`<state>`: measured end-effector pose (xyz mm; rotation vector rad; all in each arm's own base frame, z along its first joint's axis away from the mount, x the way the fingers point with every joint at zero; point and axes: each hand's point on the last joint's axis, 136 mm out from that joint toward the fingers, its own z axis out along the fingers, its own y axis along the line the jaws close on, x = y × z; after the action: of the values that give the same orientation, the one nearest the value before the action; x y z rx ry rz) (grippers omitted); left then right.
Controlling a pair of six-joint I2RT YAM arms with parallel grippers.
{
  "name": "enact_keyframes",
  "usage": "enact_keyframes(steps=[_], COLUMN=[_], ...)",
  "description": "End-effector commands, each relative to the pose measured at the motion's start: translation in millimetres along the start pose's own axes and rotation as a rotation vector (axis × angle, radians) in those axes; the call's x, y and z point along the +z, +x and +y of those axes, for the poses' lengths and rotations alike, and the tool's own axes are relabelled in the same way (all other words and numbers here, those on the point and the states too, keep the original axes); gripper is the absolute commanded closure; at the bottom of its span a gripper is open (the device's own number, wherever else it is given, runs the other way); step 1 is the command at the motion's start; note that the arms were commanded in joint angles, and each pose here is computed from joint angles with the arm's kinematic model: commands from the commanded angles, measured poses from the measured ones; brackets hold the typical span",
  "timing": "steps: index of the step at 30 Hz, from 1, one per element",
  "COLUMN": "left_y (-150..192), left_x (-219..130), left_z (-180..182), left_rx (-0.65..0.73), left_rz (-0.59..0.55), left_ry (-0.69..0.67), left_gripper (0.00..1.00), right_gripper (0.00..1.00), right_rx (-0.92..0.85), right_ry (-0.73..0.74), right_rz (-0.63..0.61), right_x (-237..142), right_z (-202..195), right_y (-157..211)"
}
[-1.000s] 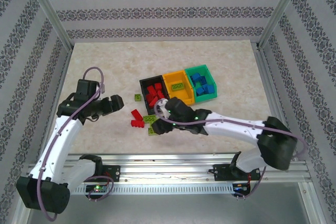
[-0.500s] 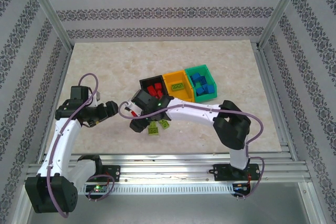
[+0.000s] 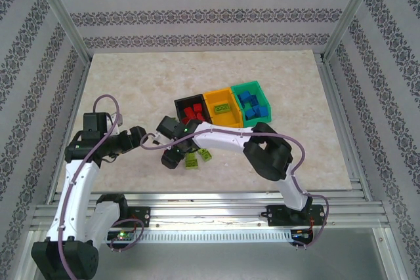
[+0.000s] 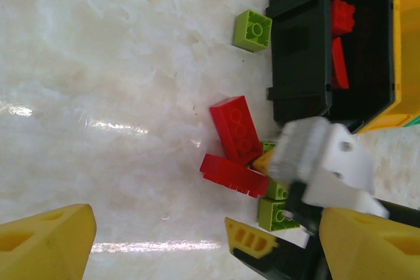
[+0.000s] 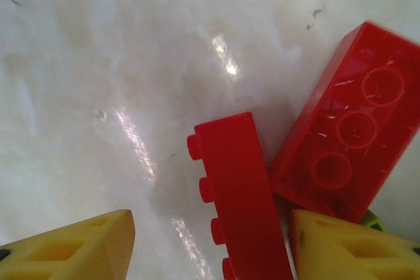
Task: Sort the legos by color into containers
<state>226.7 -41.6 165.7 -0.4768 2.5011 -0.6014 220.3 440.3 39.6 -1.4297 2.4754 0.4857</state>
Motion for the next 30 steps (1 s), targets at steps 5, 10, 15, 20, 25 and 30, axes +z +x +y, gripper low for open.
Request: enact_keyframes(steps=[5,10,15,20,25,30], left_y=[-4,-4,-3,-3,-4,-3], left_x=[3,3,4,4,4,5], left_z=[2,1,1,1,1,0], left_rx=[0.001,0.001,0.001,-0.001,0.002,0.000], left_rz=[-0.011,-0.011,-0.009,-0.006,-0.009,-0.003], left_ry=[0.001,0.002,0.005,0.005,0.009,0.010], left_gripper=[0.12,0.12,0.12,0.12,0.12,0.12], right_gripper=[0.43,0.54,0.69,0.70,0.70,0.69], right_rx=[-0.021,-0.002,-0.004,-0.022,0.012,0.119], right_ry=[-0.025,0.005,0.011,0.018,0.023,0.070], right_rz=[0.030,0.043,0.021,-0.064,-0.202,-0.318], right_x=[6,15,8,-33,-92,-134], right_z=[12,7,8,13,3,-41], right_y=[1,5,0,-18,-37,-45])
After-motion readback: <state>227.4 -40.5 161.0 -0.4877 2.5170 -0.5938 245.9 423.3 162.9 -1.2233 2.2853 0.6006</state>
